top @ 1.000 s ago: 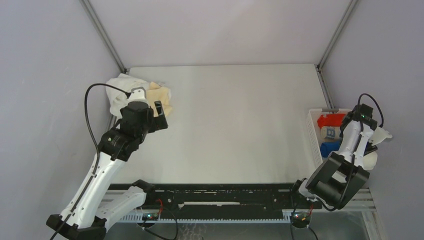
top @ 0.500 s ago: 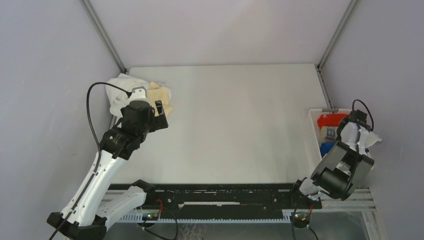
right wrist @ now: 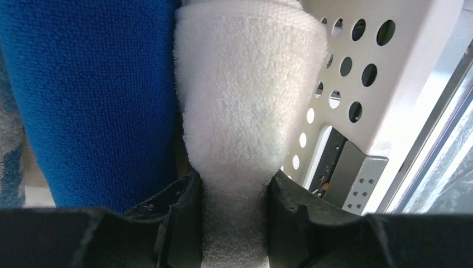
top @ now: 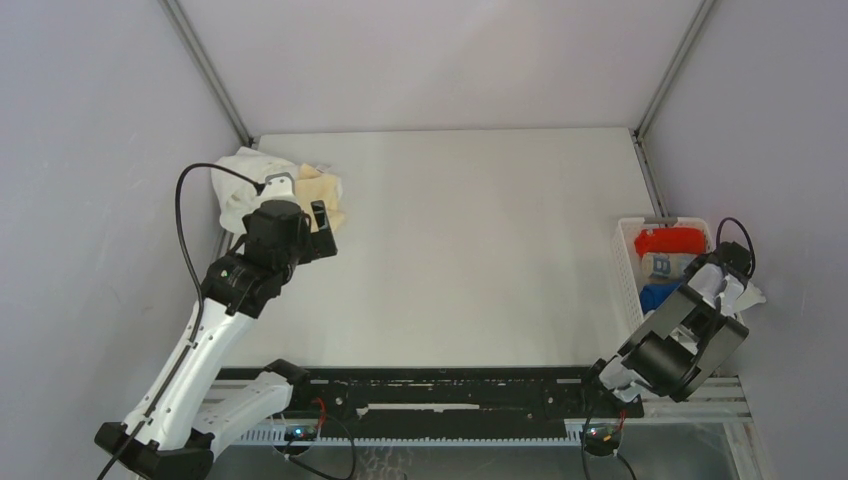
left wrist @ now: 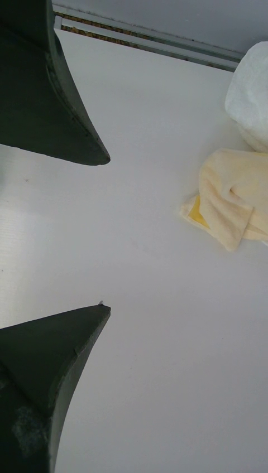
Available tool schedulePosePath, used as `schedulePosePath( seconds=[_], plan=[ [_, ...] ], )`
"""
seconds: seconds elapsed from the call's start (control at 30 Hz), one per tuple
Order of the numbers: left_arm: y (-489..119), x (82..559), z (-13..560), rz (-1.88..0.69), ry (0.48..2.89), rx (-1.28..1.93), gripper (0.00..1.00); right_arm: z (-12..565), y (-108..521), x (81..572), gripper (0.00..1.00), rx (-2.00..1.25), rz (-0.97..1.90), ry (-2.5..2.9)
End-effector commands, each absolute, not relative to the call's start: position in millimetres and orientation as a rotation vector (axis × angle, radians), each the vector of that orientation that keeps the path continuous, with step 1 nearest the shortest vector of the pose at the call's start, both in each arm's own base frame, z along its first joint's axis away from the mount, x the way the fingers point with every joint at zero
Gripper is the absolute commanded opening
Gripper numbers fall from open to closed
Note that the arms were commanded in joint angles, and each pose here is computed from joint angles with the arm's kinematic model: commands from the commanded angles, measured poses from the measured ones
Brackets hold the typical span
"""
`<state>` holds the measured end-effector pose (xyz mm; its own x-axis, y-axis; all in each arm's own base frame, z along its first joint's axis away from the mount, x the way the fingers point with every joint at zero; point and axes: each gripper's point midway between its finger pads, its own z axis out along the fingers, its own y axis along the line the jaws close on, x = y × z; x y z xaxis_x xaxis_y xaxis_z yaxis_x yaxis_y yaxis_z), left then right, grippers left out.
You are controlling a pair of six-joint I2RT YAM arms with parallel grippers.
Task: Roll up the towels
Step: Place the towel in the bin.
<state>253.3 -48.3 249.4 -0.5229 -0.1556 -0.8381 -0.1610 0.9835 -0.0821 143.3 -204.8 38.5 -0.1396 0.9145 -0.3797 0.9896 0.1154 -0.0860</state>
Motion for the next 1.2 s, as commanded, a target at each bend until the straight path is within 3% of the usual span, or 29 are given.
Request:
schedulePosePath(
  seconds=[0.0, 0.33, 0.6, 0.9, 1.17],
  plan=[
    [-44.5, 256.6, 245.4, 0.037, 2.111, -0.221, 1.00, 53.8, -221.5, 142.5, 0.00, 1.802, -0.549, 2.044],
    [-43.1, 256.5, 245.8, 0.040, 2.107, -0.227, 1.00, 42.4, -223.9, 149.1, 0.00, 1.804, -0.483, 2.042],
    [-41.8, 256.2, 246.2, 0.044, 2.104, -0.231, 1.00, 28.3, -218.1, 146.4, 0.14, 1.873, -0.457, 2.068],
    [-41.9, 255.8, 248.1, 0.038, 2.097, -0.234, 1.00, 63.0, -226.1, 140.4, 0.50, 1.822, -0.539, 1.939],
    [-42.5, 254.9, 249.5, 0.026, 2.092, -0.232, 1.00, 75.2, -223.7, 136.2, 0.75, 1.808, -0.552, 1.903]
  ],
)
